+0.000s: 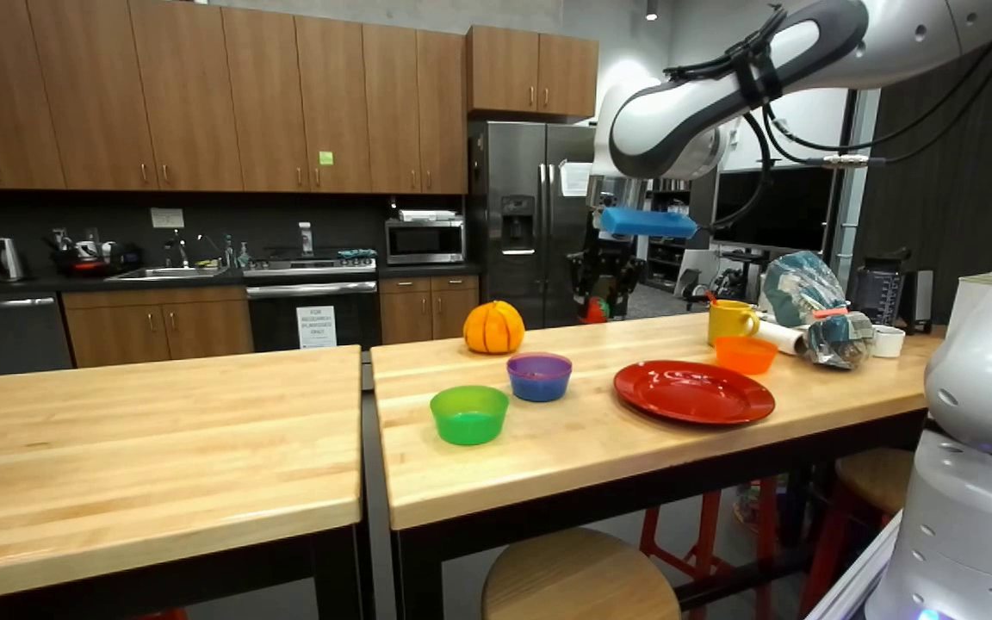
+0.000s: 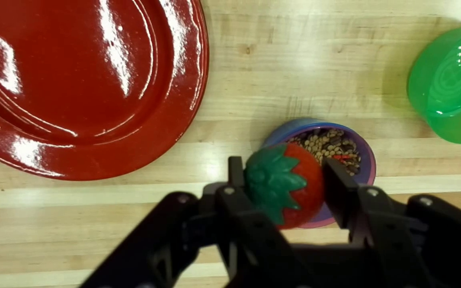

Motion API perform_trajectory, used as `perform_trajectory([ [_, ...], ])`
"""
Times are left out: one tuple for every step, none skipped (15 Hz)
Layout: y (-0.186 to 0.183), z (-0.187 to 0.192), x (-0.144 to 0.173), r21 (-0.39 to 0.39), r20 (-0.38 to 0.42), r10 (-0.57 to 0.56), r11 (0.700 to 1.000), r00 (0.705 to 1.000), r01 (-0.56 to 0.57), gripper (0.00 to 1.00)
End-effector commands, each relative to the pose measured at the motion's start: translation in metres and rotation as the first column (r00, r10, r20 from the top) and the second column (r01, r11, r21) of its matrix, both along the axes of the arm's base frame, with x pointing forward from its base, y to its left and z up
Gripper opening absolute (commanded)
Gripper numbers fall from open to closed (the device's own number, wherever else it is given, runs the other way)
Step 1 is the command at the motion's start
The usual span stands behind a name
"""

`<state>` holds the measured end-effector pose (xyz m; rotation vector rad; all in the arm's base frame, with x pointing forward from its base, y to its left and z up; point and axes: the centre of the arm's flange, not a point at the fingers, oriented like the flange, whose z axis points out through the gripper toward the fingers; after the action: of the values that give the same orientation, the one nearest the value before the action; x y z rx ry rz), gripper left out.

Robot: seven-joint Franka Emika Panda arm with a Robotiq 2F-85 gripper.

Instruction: Put the strawberry in the orange bowl

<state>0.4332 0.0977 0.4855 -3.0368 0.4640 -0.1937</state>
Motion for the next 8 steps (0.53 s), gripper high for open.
perform_trajectory([
  [-0.014, -0.009, 0.013, -0.019, 0.004, -0.024, 1.0, 1.0, 0.024, 0.25],
  [-0.02, -0.01, 0.017, -0.021, 0.003, -0.033, 0.999, 0.999, 0.033, 0.25],
  [-0.025, -0.012, 0.022, -0.025, 0.004, -0.041, 0.999, 0.999, 0.041, 0.25],
  [-0.03, -0.014, 0.025, -0.029, 0.004, -0.049, 0.998, 0.999, 0.049, 0.25],
  [-0.036, -0.015, 0.029, -0.035, 0.007, -0.057, 0.998, 0.998, 0.058, 0.25],
  [-0.041, -0.017, 0.033, -0.041, 0.011, -0.069, 0.997, 0.998, 0.069, 0.25],
  [-0.046, -0.019, 0.039, -0.044, 0.015, -0.081, 0.996, 0.997, 0.081, 0.25],
  [-0.051, -0.02, 0.044, -0.047, 0.021, -0.09, 0.995, 0.996, 0.091, 0.25],
])
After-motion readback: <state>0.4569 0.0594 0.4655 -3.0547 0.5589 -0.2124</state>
